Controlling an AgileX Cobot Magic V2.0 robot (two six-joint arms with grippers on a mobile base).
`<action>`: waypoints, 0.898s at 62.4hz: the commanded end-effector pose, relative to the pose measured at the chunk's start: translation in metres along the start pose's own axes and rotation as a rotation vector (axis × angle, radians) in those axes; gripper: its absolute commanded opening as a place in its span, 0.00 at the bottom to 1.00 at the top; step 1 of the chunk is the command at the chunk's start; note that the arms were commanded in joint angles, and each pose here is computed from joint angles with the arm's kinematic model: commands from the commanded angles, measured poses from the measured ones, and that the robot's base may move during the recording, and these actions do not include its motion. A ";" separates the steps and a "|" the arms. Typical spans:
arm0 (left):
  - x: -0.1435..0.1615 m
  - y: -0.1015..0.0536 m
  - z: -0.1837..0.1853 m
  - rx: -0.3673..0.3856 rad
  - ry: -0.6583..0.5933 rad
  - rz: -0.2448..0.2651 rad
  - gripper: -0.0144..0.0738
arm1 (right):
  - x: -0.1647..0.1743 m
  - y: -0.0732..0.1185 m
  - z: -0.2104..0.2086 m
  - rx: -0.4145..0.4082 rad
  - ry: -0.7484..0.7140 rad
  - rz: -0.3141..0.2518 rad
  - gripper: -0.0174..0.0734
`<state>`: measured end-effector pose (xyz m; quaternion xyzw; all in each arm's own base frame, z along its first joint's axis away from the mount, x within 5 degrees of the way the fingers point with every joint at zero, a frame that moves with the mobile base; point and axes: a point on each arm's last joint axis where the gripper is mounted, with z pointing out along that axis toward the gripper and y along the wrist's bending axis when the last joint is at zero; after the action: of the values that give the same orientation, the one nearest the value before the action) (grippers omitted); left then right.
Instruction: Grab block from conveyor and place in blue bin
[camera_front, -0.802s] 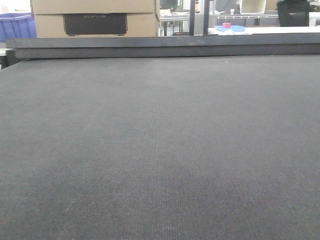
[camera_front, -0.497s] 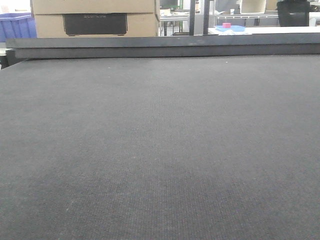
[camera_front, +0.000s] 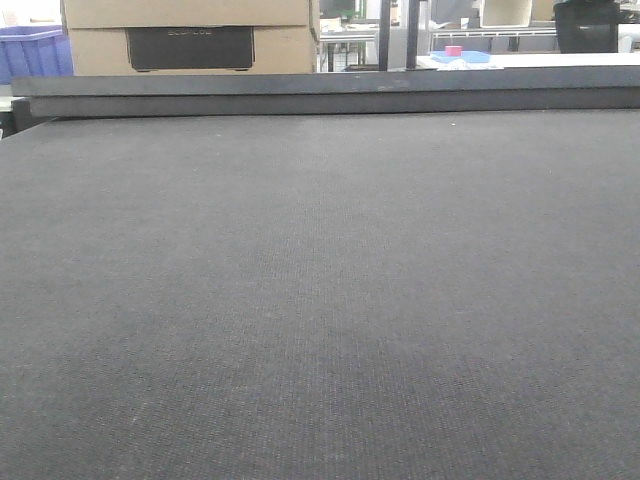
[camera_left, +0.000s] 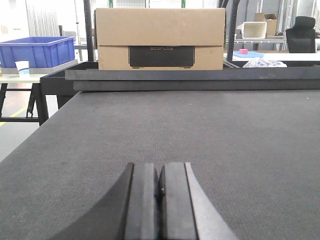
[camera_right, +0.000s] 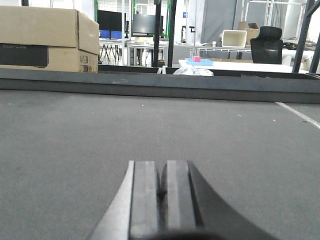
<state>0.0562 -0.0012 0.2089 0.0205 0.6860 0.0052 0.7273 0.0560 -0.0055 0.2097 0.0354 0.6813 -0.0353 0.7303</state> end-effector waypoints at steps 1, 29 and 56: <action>-0.006 0.000 0.000 -0.001 -0.050 -0.006 0.04 | -0.010 -0.001 0.000 0.016 -0.087 -0.008 0.01; -0.104 0.006 -0.006 -0.022 0.071 -0.006 0.04 | -0.106 0.004 -0.011 -0.033 -0.024 -0.015 0.01; -0.164 0.011 0.093 -0.035 0.936 -0.016 0.04 | -0.147 0.010 0.080 -0.123 0.795 -0.016 0.01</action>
<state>0.1211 0.0022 0.3780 0.0031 0.9127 0.0223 0.4081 0.1101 -0.0019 0.3654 0.0015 0.8712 0.0096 0.4908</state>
